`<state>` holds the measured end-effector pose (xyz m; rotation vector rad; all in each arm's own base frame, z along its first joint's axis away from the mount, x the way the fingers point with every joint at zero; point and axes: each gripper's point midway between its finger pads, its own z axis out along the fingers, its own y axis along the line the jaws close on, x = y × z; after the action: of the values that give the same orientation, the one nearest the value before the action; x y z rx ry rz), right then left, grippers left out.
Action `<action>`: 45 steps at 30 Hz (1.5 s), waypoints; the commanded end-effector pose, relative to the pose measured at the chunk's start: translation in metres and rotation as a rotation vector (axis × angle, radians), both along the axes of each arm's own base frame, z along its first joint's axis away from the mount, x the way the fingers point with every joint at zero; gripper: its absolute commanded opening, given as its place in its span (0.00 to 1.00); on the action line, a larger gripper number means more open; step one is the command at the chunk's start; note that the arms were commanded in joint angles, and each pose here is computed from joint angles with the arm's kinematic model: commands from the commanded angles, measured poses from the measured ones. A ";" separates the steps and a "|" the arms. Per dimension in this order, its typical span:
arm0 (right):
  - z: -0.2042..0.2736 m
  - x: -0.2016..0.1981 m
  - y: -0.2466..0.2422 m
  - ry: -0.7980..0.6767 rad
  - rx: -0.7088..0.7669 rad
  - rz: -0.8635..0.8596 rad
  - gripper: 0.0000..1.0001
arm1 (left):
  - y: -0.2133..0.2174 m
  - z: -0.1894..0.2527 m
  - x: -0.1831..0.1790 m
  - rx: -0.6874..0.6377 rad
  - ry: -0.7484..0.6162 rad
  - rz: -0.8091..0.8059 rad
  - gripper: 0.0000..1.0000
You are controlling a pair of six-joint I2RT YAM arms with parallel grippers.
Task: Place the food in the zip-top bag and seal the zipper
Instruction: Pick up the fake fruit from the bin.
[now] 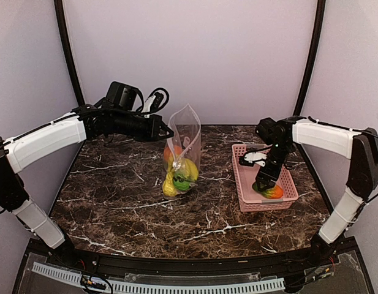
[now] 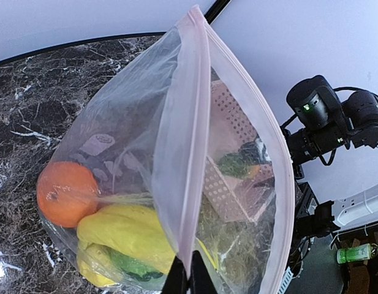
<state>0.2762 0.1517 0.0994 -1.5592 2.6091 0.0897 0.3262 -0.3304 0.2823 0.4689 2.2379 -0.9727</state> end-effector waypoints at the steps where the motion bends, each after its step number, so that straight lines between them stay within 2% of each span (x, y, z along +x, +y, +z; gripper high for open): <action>1: -0.007 0.012 -0.007 -0.044 -0.012 -0.057 0.75 | 0.002 -0.001 -0.004 0.006 0.003 -0.008 0.01; 12: -0.039 0.027 -0.016 -0.032 -0.058 -0.084 0.74 | 0.006 -0.002 -0.006 0.018 0.001 -0.002 0.01; 24: -0.065 0.028 -0.028 -0.008 -0.111 -0.094 0.68 | 0.003 -0.004 -0.004 0.013 0.012 -0.006 0.01; 28: -0.065 0.030 -0.029 -0.007 -0.106 -0.099 0.61 | 0.003 -0.004 -0.004 0.014 0.011 -0.005 0.01; 34: -0.051 0.035 -0.027 -0.018 -0.091 -0.107 0.34 | 0.004 -0.006 -0.006 0.014 0.015 -0.005 0.01; 36: -0.040 0.040 -0.025 -0.037 -0.082 -0.112 0.31 | 0.003 -0.007 -0.006 0.013 0.018 -0.006 0.01; 38: -0.023 0.045 -0.021 -0.065 -0.056 -0.113 0.30 | 0.003 -0.007 -0.006 0.013 0.022 -0.008 0.01; 42: 0.033 0.060 0.001 -0.122 0.082 -0.114 0.20 | 0.004 -0.007 -0.006 0.014 0.021 -0.006 0.01; 45: 0.082 0.068 0.028 -0.158 0.245 -0.085 0.04 | 0.003 -0.007 -0.005 0.012 0.020 -0.002 0.01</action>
<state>0.3393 0.1492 0.1070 -1.3753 2.6030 0.0411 0.3252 -0.3300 0.2782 0.4701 2.2479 -0.9709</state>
